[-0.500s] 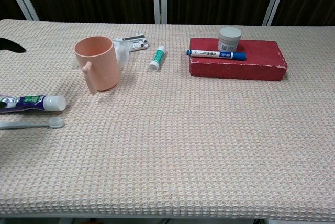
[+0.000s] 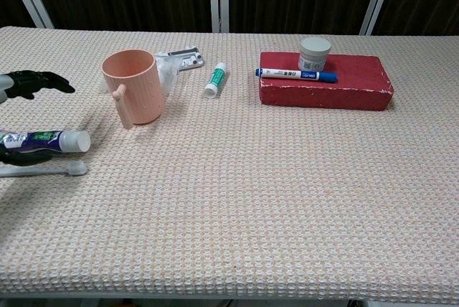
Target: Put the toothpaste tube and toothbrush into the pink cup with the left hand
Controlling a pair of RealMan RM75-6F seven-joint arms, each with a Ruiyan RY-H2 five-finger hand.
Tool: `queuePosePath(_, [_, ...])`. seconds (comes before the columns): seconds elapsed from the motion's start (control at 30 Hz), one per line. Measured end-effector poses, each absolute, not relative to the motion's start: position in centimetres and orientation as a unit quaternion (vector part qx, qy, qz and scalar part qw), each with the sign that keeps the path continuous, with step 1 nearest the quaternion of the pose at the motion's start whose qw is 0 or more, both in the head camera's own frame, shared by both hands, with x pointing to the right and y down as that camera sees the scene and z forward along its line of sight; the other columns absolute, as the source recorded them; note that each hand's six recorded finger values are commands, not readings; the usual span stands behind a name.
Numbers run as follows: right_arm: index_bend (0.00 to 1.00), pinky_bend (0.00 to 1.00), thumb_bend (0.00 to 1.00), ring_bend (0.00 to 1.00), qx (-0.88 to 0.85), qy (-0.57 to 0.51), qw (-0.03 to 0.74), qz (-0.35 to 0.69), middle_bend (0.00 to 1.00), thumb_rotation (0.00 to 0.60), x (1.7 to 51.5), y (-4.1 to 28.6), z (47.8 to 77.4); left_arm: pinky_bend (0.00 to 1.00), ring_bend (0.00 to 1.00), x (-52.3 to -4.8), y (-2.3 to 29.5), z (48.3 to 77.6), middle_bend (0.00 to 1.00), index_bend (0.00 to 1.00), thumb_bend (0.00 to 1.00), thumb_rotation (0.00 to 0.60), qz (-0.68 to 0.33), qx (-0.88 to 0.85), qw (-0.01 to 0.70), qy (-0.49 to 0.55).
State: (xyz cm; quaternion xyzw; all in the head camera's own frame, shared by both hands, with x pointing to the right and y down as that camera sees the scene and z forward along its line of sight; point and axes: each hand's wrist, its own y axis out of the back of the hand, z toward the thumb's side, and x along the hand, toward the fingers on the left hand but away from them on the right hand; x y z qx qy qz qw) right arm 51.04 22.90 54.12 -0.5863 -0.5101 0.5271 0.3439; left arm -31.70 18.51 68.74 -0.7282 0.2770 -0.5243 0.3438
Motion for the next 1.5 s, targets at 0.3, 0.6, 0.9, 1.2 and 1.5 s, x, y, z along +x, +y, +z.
queuePosePath(0.3, [0.0,0.0,0.32,0.0,-0.586,-0.509,0.342,0.53,0.0,0.573,51.1,22.9,54.3,0.2,0.06,-31.5,17.7,70.3,0.15,0.27,0.17,0.594,-0.543,-0.713,0.349,0.272])
queuePosePath(0.6, [0.0,0.0,0.32,0.0,-0.585,-0.507,0.339,0.535,0.0,0.574,51.2,22.9,54.6,0.22,0.11,-31.3,17.5,71.8,0.24,0.38,0.22,0.6,-0.561,-0.702,0.356,0.259])
queuePosePath(0.9, [0.0,0.0,0.33,0.0,-0.585,-0.506,0.339,0.536,0.0,0.573,51.3,23.0,54.7,0.22,0.14,-31.5,17.6,72.5,0.33,0.44,0.24,0.6,-0.571,-0.688,0.371,0.251])
queuePosePath(1.2, [0.0,0.0,0.33,0.0,-0.586,-0.506,0.337,0.536,0.0,0.574,51.4,23.1,54.9,0.22,0.2,-31.6,17.7,72.6,0.47,0.52,0.33,0.6,-0.572,-0.683,0.378,0.252])
queuePosePath(1.5, [0.0,0.0,0.33,0.0,-0.584,-0.509,0.337,0.535,0.0,0.575,51.6,23.1,54.8,0.25,0.28,-31.9,16.8,71.0,0.55,0.59,0.38,0.6,-0.547,-0.68,0.383,0.303])
